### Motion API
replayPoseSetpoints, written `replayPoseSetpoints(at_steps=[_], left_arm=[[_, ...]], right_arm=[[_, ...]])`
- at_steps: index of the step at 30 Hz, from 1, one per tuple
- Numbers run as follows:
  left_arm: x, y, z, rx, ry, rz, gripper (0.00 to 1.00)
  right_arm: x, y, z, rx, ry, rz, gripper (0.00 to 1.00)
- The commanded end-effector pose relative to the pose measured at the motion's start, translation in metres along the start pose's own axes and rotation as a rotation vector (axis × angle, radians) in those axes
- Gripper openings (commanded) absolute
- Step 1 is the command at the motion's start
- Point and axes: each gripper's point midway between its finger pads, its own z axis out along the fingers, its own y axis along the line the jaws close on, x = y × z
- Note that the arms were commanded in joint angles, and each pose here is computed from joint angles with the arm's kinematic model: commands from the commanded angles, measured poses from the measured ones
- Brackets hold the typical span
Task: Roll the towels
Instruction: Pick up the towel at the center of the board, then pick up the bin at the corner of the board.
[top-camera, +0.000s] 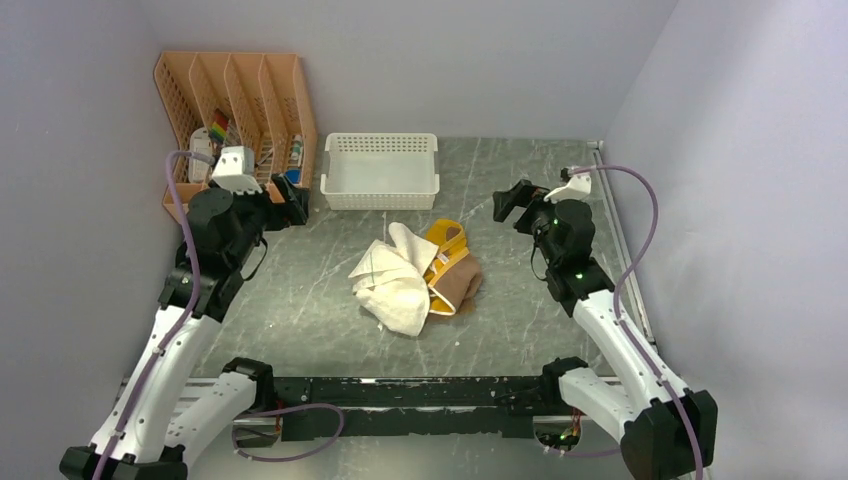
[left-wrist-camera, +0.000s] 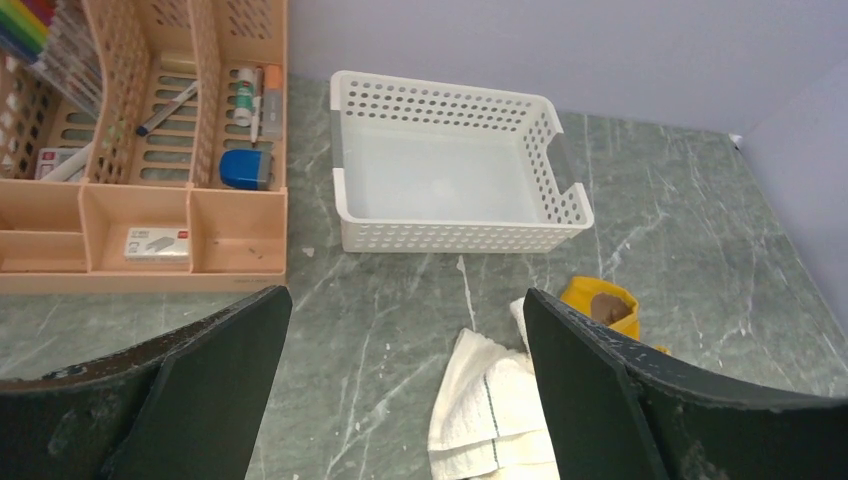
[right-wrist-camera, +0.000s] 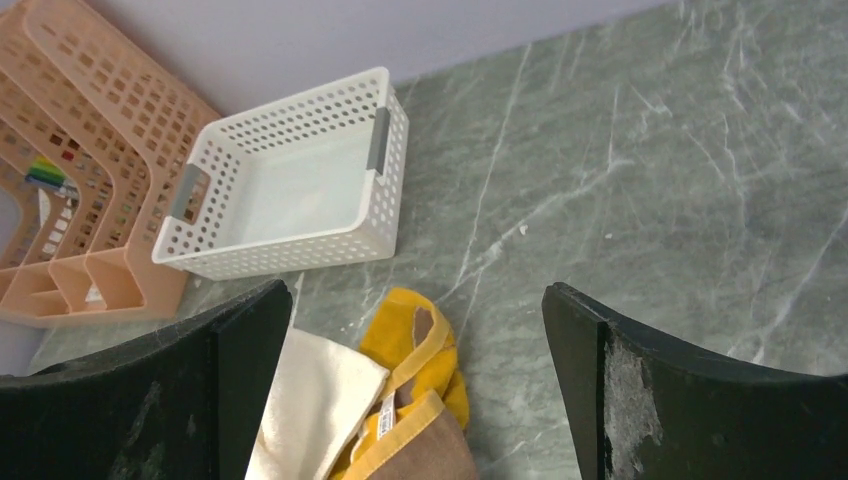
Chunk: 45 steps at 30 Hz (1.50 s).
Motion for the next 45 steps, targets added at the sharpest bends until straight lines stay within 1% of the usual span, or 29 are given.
replayPoseSetpoints(at_steps=[1, 2, 4, 6, 8, 11, 14, 17, 20, 22, 23, 24, 25, 26, 27, 28, 29, 30, 32, 33, 34, 35, 36, 37, 38, 40, 41, 43, 45], left_arm=[[0.005, -0.019, 0.012, 0.112, 0.010, 0.013, 1.00], [0.010, -0.023, 0.016, 0.136, 0.028, 0.011, 1.00], [0.027, -0.036, 0.026, 0.213, 0.109, 0.012, 1.00], [0.052, -0.047, 0.037, 0.281, 0.223, 0.003, 0.99], [0.089, -0.055, 0.048, 0.318, 0.355, -0.070, 1.00], [0.140, -0.074, 0.052, 0.335, 0.469, -0.149, 1.00], [0.178, -0.084, 0.053, 0.301, 0.529, -0.144, 1.00], [0.201, -0.084, 0.059, 0.260, 0.553, -0.140, 0.99], [0.222, -0.092, 0.065, 0.294, 0.583, -0.165, 1.00], [0.241, -0.095, 0.068, 0.314, 0.622, -0.185, 0.99], [0.249, -0.096, 0.070, 0.318, 0.640, -0.189, 0.97], [0.258, -0.096, 0.072, 0.319, 0.662, -0.191, 0.94], [0.266, -0.095, 0.074, 0.314, 0.680, -0.190, 0.91], [0.274, -0.094, 0.076, 0.311, 0.694, -0.186, 0.83], [0.281, -0.094, 0.077, 0.310, 0.709, -0.183, 0.70], [0.286, -0.092, 0.078, 0.309, 0.725, -0.176, 0.46], [0.292, -0.089, 0.079, 0.290, 0.743, -0.169, 0.14], [0.298, -0.081, 0.080, 0.240, 0.760, -0.161, 0.08], [0.296, -0.066, 0.075, 0.161, 0.758, -0.145, 0.07], [0.292, -0.052, 0.072, 0.091, 0.735, -0.136, 0.07], [0.284, -0.043, 0.068, 0.049, 0.704, -0.140, 0.07], [0.278, -0.034, 0.063, 0.010, 0.678, -0.142, 0.07], [0.271, -0.025, 0.059, -0.028, 0.653, -0.148, 0.07], [0.265, -0.018, 0.054, -0.056, 0.634, -0.151, 0.07], [0.259, -0.013, 0.050, -0.081, 0.619, -0.150, 0.07], [0.250, -0.004, 0.043, -0.121, 0.600, -0.145, 0.07], [0.247, 0.000, 0.040, -0.139, 0.594, -0.139, 0.07], [0.238, 0.008, 0.035, -0.177, 0.579, -0.124, 0.07], [0.229, 0.015, 0.030, -0.205, 0.562, -0.113, 0.07]], right_arm=[[0.015, -0.009, 0.004, 0.062, 0.054, 0.045, 1.00], [0.028, -0.012, 0.004, 0.059, 0.101, 0.019, 1.00], [0.055, -0.011, 0.014, 0.018, 0.205, -0.035, 1.00], [0.091, -0.017, 0.020, 0.053, 0.375, -0.054, 0.96], [0.122, -0.021, 0.024, 0.091, 0.491, -0.106, 0.93], [0.159, -0.019, 0.023, 0.114, 0.559, -0.195, 0.93], [0.190, -0.018, 0.021, 0.101, 0.633, -0.179, 0.92], [0.206, -0.010, 0.024, 0.067, 0.679, -0.161, 0.88], [0.215, 0.000, 0.026, 0.024, 0.699, -0.151, 0.83], [0.220, 0.003, 0.027, 0.010, 0.715, -0.145, 0.77], [0.222, 0.003, 0.026, 0.007, 0.721, -0.143, 0.71], [0.223, 0.004, 0.026, 0.005, 0.722, -0.138, 0.59], [0.224, 0.004, 0.026, 0.001, 0.722, -0.135, 0.42], [0.222, 0.005, 0.025, -0.003, 0.717, -0.130, 0.17], [0.219, 0.005, 0.025, 0.002, 0.709, -0.128, 0.00], [0.211, 0.003, 0.026, 0.019, 0.686, -0.132, 0.00], [0.199, -0.002, 0.027, 0.050, 0.648, -0.140, 0.00], [0.179, -0.011, 0.027, 0.119, 0.573, -0.144, 0.00], [0.134, -0.023, 0.021, 0.196, 0.382, -0.130, 0.00], [0.113, -0.024, 0.017, 0.204, 0.290, -0.127, 0.00], [0.097, -0.024, 0.013, 0.202, 0.227, -0.128, 0.00], [0.087, -0.023, 0.012, 0.205, 0.191, -0.135, 0.15], [0.080, -0.021, 0.014, 0.198, 0.174, -0.149, 0.42], [0.078, -0.017, 0.019, 0.188, 0.175, -0.163, 0.64], [0.074, -0.012, 0.026, 0.181, 0.169, -0.170, 0.80], [0.071, -0.003, 0.046, 0.159, 0.158, -0.187, 0.97], [0.061, 0.008, 0.059, 0.134, 0.134, -0.187, 1.00], [0.053, 0.026, 0.088, 0.087, 0.117, -0.203, 1.00], [0.054, 0.048, 0.128, 0.037, 0.153, -0.245, 1.00]])
